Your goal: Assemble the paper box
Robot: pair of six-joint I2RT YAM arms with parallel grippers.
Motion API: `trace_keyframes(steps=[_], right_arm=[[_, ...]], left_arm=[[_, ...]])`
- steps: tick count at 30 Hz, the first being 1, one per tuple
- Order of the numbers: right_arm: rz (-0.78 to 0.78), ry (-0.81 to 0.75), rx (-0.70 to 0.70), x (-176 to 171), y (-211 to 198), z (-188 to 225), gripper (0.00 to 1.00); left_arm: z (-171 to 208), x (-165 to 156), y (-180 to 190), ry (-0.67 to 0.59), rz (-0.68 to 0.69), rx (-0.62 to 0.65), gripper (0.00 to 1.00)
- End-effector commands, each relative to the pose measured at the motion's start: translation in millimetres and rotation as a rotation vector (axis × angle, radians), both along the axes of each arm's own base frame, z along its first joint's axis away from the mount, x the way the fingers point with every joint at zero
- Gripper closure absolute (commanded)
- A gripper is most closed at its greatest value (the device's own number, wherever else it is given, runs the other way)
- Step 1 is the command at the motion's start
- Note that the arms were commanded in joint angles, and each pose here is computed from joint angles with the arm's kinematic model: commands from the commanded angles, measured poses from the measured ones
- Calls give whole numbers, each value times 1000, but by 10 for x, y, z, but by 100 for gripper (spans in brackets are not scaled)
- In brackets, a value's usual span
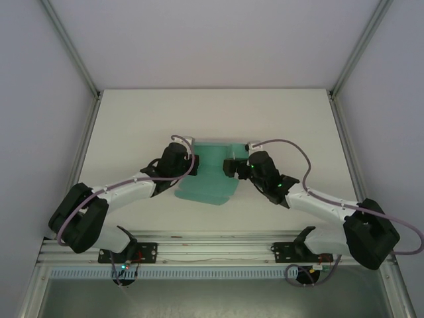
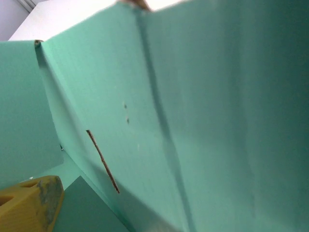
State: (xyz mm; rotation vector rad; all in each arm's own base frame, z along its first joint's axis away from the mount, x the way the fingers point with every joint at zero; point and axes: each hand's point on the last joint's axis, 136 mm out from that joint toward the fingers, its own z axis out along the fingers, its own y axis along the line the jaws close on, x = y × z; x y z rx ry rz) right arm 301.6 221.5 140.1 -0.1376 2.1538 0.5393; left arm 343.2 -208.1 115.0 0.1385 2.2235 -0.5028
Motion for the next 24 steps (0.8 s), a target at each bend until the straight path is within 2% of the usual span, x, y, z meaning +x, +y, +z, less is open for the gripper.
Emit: trace_keyframes(steps=[1, 7, 10, 14, 20, 24], right_arm=[[-7, -59, 20, 120, 71, 222, 0], [-97, -40, -72, 196, -94, 92, 0], [-82, -29, -66, 128, -109, 114, 0], [-40, -94, -15, -41, -184, 368, 0], [53, -227, 73, -382, -447, 931, 0], [36, -197, 123, -412, -736, 1003, 2]], left_arm=[[125, -41, -127, -22, -59, -41, 100], [86, 0, -24, -14, 6, -16, 100], [-7, 27, 63, 2, 52, 17, 100], [-58, 59, 149, 18, 77, 86, 100], [1, 32, 155, 10, 55, 91, 100], [58, 22, 157, -13, 49, 81, 100]])
